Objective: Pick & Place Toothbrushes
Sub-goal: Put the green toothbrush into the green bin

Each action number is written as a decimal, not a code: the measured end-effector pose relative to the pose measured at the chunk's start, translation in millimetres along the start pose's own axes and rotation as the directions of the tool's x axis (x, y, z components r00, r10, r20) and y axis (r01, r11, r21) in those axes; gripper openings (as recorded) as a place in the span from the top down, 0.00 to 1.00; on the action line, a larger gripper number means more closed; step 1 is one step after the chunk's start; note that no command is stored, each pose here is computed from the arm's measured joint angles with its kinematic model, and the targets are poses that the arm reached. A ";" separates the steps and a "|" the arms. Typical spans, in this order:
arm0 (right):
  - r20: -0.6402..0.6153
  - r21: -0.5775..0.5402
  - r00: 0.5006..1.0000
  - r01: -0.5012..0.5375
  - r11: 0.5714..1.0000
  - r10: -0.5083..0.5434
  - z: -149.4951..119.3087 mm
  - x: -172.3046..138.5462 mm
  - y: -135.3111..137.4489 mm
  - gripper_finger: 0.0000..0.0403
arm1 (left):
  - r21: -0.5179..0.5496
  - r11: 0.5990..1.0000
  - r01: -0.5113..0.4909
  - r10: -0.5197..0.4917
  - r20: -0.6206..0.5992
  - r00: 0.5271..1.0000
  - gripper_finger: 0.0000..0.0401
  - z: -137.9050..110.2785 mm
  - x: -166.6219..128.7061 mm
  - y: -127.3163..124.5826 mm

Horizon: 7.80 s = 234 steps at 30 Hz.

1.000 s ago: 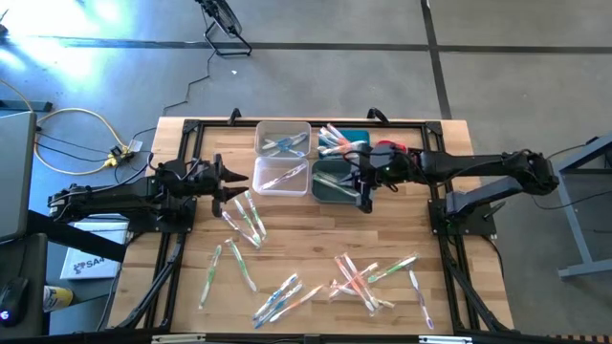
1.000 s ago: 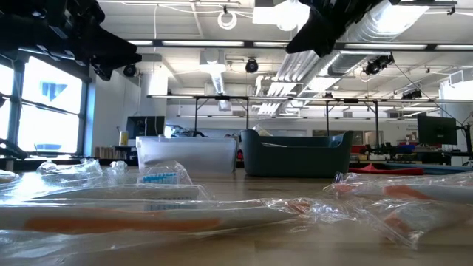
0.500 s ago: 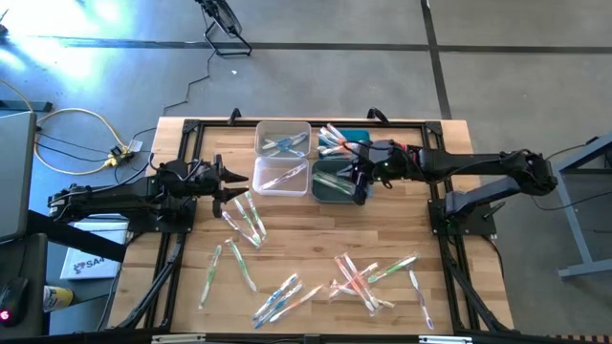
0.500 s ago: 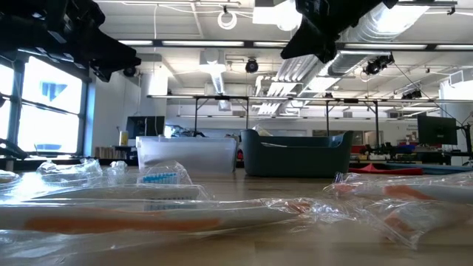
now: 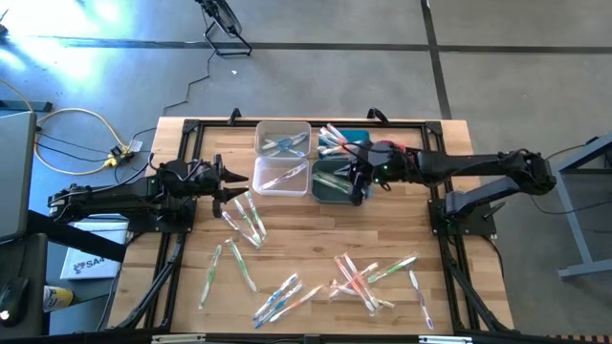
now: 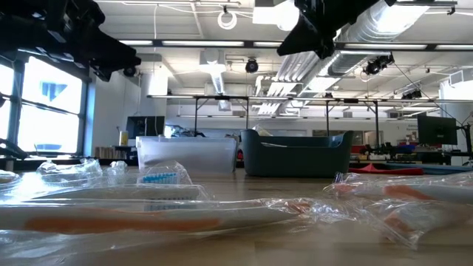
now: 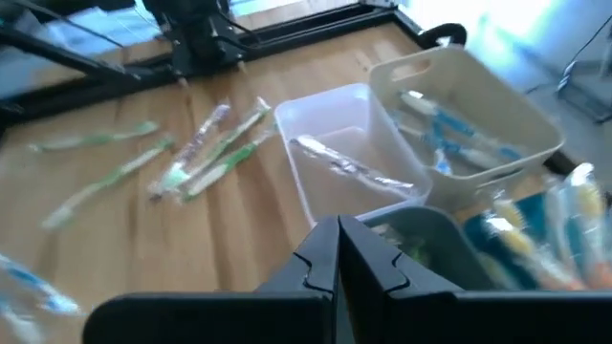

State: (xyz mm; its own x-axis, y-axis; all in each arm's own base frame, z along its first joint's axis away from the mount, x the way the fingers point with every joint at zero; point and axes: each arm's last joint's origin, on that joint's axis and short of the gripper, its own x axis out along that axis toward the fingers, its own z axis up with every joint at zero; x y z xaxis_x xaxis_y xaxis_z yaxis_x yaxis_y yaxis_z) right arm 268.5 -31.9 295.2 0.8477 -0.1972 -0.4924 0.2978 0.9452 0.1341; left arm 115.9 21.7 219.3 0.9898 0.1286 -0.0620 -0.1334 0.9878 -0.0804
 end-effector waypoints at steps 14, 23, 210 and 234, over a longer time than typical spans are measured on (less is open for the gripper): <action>0.220 -0.022 0.975 0.038 0.999 -0.032 -21.6 -71.0 -14.2 0.99 | -0.002 1.000 -0.003 0.003 -0.035 0.999 0.63 -3.3 -0.1 0.3; 0.536 -0.106 0.844 0.023 0.994 0.037 -65.8 -80.7 -24.6 0.99 | -0.081 0.997 -0.009 0.004 -0.053 0.999 0.63 -5.1 -0.2 0.4; 0.573 -0.189 0.800 -0.085 0.978 0.180 -127.6 -53.4 -31.1 0.99 | -0.226 0.952 0.209 -0.223 -0.041 0.974 0.96 25.3 119.3 5.8; 0.583 -0.238 0.782 -0.093 0.967 0.219 -128.6 -25.8 -27.2 0.89 | 0.006 0.972 0.234 -0.234 -0.008 0.972 0.96 51.6 169.8 -12.3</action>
State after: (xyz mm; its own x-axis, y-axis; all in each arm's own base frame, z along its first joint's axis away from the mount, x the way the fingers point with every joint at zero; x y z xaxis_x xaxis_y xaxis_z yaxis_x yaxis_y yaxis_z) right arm 182.1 -19.0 193.6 0.9844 -0.0990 0.1457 0.1044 0.9941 -0.0294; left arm 288.2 35.9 261.0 0.9930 -0.1071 -0.0498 0.1025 0.9909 -0.0870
